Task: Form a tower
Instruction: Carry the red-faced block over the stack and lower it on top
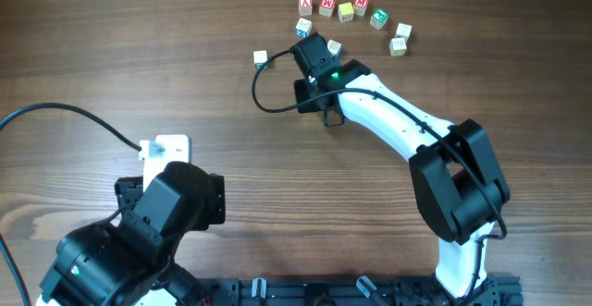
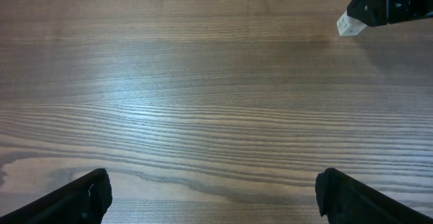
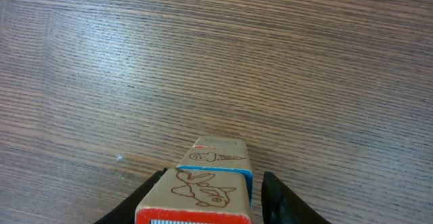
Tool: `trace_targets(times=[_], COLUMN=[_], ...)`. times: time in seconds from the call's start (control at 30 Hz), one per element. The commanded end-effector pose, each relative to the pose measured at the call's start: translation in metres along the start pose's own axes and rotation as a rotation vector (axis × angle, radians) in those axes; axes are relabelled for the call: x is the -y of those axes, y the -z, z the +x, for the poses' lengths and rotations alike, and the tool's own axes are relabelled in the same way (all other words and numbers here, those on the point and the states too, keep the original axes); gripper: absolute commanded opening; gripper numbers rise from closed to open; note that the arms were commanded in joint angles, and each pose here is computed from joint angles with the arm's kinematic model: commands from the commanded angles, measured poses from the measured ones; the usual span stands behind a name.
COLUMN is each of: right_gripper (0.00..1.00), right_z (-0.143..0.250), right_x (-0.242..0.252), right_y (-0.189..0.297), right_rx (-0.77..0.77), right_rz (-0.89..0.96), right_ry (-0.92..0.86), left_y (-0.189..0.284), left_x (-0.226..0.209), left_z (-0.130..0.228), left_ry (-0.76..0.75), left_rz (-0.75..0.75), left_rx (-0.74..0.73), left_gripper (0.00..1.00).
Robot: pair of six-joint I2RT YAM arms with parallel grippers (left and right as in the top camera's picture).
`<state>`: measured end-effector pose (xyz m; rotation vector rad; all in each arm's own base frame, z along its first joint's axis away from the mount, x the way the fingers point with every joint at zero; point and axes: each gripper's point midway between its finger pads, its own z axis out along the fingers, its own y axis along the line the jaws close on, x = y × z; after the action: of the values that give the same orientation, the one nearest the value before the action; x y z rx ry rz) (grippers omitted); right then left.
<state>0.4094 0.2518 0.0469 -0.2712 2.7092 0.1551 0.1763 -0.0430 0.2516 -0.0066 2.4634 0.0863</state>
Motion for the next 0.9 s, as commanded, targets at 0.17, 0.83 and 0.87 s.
trace_targets(times=[0.17,0.83,0.87], right_gripper=[0.41,0.45,0.47], right_z=[0.0063,0.0063,0.0063], right_x=[0.0047,0.0040,0.0040], right_y=[-0.0086,-0.0086,-0.0086], right_rx=[-0.019,-0.019,-0.019], right_rz=[0.022,0.018,0.018], right_ry=[0.000,-0.001,-0.001], left_y=[0.0007,0.0007,0.0007], left_x=[-0.0006,-0.0006,-0.0006], left_z=[-0.0010,-0.0010,-0.0010], left_ry=[-0.004,-0.004,-0.004], left_rz=[0.000,0.000,0.000], left_rx=[0.005,0.005,0.005], left_gripper=[1.00,1.00,1.00])
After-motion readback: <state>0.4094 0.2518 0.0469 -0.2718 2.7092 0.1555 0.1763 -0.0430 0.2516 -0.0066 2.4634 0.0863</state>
